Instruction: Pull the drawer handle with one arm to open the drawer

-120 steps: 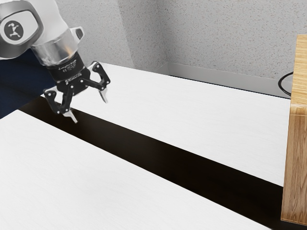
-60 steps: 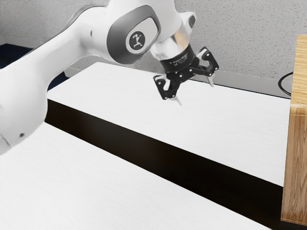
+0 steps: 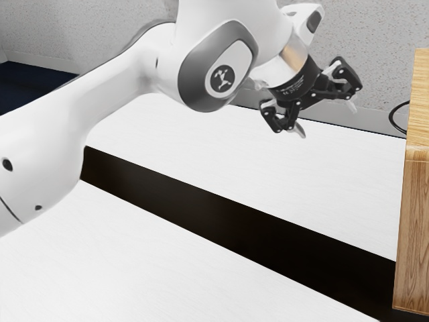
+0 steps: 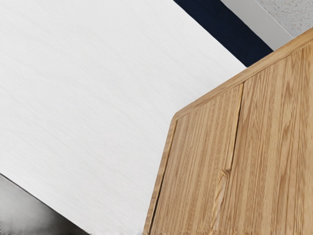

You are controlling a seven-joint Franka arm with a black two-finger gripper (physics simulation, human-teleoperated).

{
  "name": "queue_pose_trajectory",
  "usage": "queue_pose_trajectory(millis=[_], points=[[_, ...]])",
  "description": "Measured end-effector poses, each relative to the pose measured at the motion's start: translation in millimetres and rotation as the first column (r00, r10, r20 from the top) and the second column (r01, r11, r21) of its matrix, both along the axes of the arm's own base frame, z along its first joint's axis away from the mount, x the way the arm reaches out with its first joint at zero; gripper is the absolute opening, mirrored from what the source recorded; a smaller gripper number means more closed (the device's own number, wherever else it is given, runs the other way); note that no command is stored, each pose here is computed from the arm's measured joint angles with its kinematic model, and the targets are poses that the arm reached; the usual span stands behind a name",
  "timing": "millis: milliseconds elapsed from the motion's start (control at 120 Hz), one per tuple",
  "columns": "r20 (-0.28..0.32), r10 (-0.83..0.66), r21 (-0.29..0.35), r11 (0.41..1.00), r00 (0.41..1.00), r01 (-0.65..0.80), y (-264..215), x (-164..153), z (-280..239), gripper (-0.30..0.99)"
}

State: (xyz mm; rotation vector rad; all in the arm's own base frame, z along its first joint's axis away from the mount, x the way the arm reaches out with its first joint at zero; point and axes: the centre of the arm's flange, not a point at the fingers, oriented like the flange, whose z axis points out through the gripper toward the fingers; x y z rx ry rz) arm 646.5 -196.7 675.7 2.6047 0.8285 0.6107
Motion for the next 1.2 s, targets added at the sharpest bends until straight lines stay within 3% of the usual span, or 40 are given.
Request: queue_pose_trajectory(millis=[508,692,1200], points=[[0.065,-0.048,-0.05,0.997,0.997,0.051,-25,0,-2,0.68],[0.081,-0.038,-0.058,0.997,0.996,0.043,-21,24,-16,0.67],[0.115,-0.057,-0.069,0.996,0.992,0.065,-30,37,-31,0.66]])
